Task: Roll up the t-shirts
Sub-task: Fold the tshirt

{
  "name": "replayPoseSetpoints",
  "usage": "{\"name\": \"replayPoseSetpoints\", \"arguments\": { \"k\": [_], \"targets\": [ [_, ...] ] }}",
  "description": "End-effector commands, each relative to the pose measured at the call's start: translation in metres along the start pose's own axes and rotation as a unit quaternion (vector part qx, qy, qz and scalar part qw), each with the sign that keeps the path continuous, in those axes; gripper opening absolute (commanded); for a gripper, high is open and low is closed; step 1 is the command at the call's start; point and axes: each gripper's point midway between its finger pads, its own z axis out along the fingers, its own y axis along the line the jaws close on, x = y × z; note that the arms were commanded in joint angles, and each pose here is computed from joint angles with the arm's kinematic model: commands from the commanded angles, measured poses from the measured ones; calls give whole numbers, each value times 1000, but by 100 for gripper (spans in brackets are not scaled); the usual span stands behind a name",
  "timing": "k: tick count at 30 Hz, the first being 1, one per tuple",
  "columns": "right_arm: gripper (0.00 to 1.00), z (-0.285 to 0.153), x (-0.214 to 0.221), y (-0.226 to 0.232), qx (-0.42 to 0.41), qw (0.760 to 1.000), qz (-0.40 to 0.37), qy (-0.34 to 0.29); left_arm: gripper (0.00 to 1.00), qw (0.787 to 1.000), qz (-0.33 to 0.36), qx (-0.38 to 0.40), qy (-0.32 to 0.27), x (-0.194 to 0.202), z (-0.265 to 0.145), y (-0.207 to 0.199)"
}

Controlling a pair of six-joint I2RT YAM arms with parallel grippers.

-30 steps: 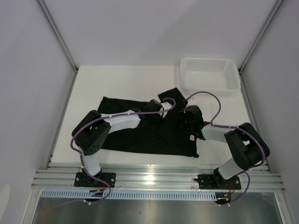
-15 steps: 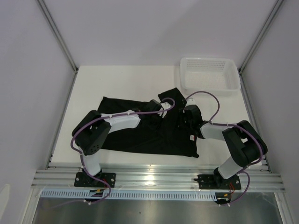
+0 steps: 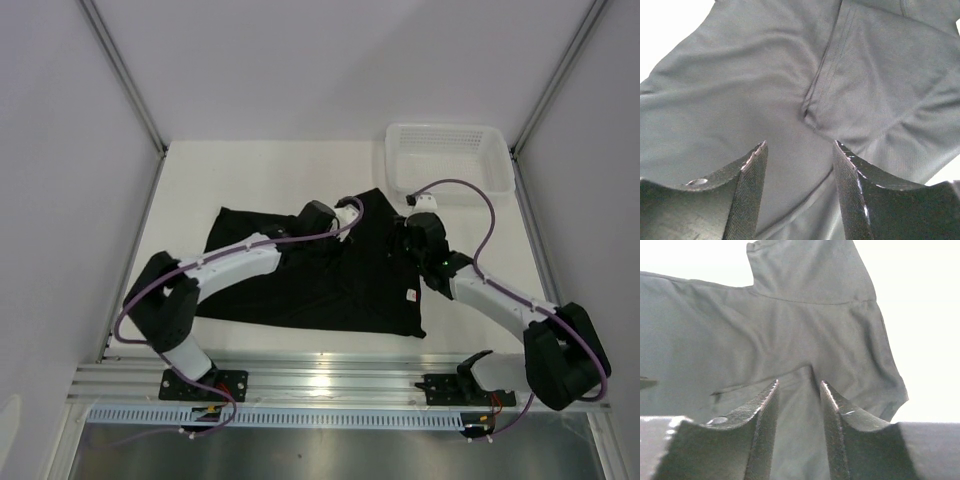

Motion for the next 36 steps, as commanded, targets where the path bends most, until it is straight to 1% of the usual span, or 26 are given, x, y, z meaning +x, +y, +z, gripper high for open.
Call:
{"name": "replayPoseSetpoints", "arguments": {
  "k": [1,2,3,4,5,7,8,9,10,11,12,13,14,15,16,17,19,25,27,31,34,36],
  "targets": [
    [41,-25,14,-2,21,999,15,30,57,998,48,-14,-37,-17,-47,17],
    [41,-29,20,-2,23,999,17,37,57,999,47,-17,-12,3,-53,26],
    [42,-34,27,-4,21,999,21,40,59,998,61,-17,-8,12,-63,32],
    [43,-34,30,-6,20,998,32,43,62,998,66,-8,-2,20,-68,34],
    [43,-34,30,-4,13,999,35,40,63,998,62,-8,21,39,-71,43],
    [43,-35,39,-5,13,998,34,49,63,996,74,0,43,57,-80,50],
    [42,-37,46,-4,13,997,33,63,61,996,61,-4,62,71,-84,64],
    [41,-39,51,-2,11,997,32,71,59,993,66,0,95,91,-92,70],
    [40,-43,60,-2,11,996,30,82,59,992,64,-2,111,104,-97,77],
    [37,-49,72,3,10,995,29,99,59,991,45,-11,126,122,-104,94],
    [35,-53,77,3,16,994,29,101,59,988,58,-12,144,141,-112,100],
    [34,-60,86,1,21,993,45,107,60,986,63,-10,155,151,-117,105],
    [31,-64,92,4,16,993,49,109,61,984,50,-17,169,169,-125,116],
    [31,-67,97,7,7,992,59,113,62,979,73,-11,188,185,-129,120],
    [30,-71,106,6,2,990,81,113,62,977,72,-17,200,199,-134,128],
    [29,-73,109,6,-4,990,89,112,63,971,93,-30,217,211,-136,137],
    [28,-74,114,8,-14,989,99,111,63,968,105,-43,225,217,-135,151],
    [27,-84,128,0,-1,987,93,130,63,964,79,-65,247,226,-134,182],
    [26,-87,125,-1,2,988,93,125,62,960,76,-67,261,233,-130,187],
    [25,-90,127,0,-5,987,94,127,62,955,69,-107,267,235,-129,211],
    [24,-87,135,0,-4,985,103,136,58,955,46,-128,265,237,-129,229],
    [24,-85,140,-7,19,984,115,138,56,953,37,-133,269,240,-124,236]
  ]
}}
